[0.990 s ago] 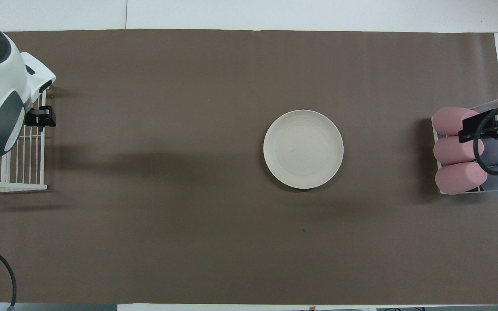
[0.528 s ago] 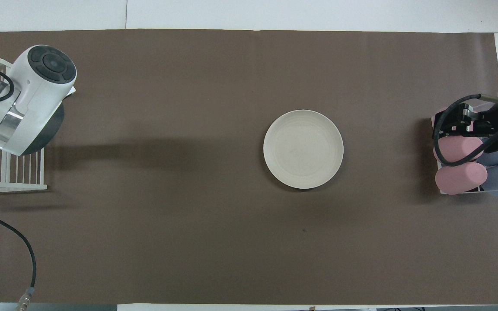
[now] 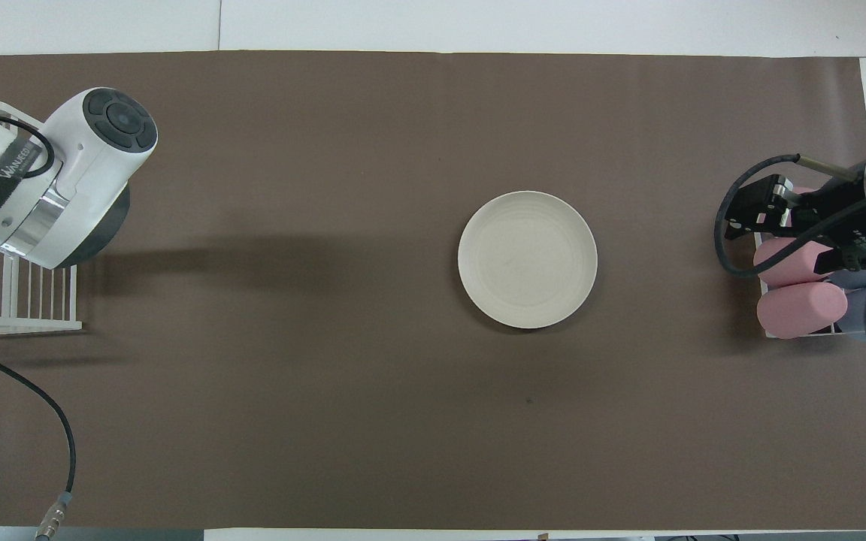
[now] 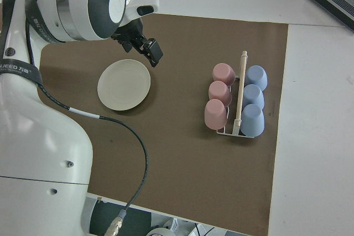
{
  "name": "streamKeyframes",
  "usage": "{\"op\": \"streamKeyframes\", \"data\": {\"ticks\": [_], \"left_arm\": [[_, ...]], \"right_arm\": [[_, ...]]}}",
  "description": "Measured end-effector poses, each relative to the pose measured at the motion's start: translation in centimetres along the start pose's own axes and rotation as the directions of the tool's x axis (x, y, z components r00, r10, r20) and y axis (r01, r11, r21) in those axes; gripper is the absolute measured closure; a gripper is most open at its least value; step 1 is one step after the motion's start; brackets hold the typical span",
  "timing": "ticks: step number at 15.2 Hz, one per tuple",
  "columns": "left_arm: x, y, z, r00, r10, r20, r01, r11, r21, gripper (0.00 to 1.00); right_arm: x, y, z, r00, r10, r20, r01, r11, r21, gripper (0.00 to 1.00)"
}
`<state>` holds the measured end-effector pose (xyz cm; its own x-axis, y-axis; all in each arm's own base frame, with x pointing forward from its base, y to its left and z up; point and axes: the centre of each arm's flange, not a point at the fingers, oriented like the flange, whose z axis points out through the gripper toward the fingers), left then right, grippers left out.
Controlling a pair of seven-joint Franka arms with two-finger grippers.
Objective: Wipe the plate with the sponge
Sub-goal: 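Grasp the clear sponge in the rack with the left gripper while the right gripper rises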
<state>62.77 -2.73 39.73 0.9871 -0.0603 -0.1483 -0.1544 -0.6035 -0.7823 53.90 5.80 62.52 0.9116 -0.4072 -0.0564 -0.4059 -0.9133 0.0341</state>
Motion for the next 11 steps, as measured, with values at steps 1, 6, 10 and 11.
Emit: {"op": "streamKeyframes", "data": {"ticks": [1, 6, 10, 11], "left_arm": [[0.0, -0.1, 0.0, 1.0, 0.002, 0.003, -0.002, 1.0, 0.011, 0.0], [-0.1, -0.1, 0.0, 1.0, 0.003, 0.006, -0.003, 1.0, 0.019, 0.32], [-0.1, -0.2, 0.1, 1.0, 0.0, 0.009, 0.0, 1.0, 0.02, 0.76], [-0.1, -0.2, 0.2, 1.0, -0.001, 0.009, 0.001, 1.0, 0.02, 0.87]], "right_arm": [[0.0, 0.0, 0.0, 1.0, 0.005, 0.001, -0.005, 1.0, -0.001, 0.0], [-0.2, -0.4, 0.0, 0.998, 0.068, 0.018, -0.068, 0.997, 0.028, 0.0], [-0.7, -1.2, -0.1, 0.992, 0.121, 0.031, -0.122, 0.992, 0.042, 0.0], [-1.0, -1.5, -0.1, 0.991, 0.127, 0.032, -0.128, 0.991, 0.042, 0.0]]}}
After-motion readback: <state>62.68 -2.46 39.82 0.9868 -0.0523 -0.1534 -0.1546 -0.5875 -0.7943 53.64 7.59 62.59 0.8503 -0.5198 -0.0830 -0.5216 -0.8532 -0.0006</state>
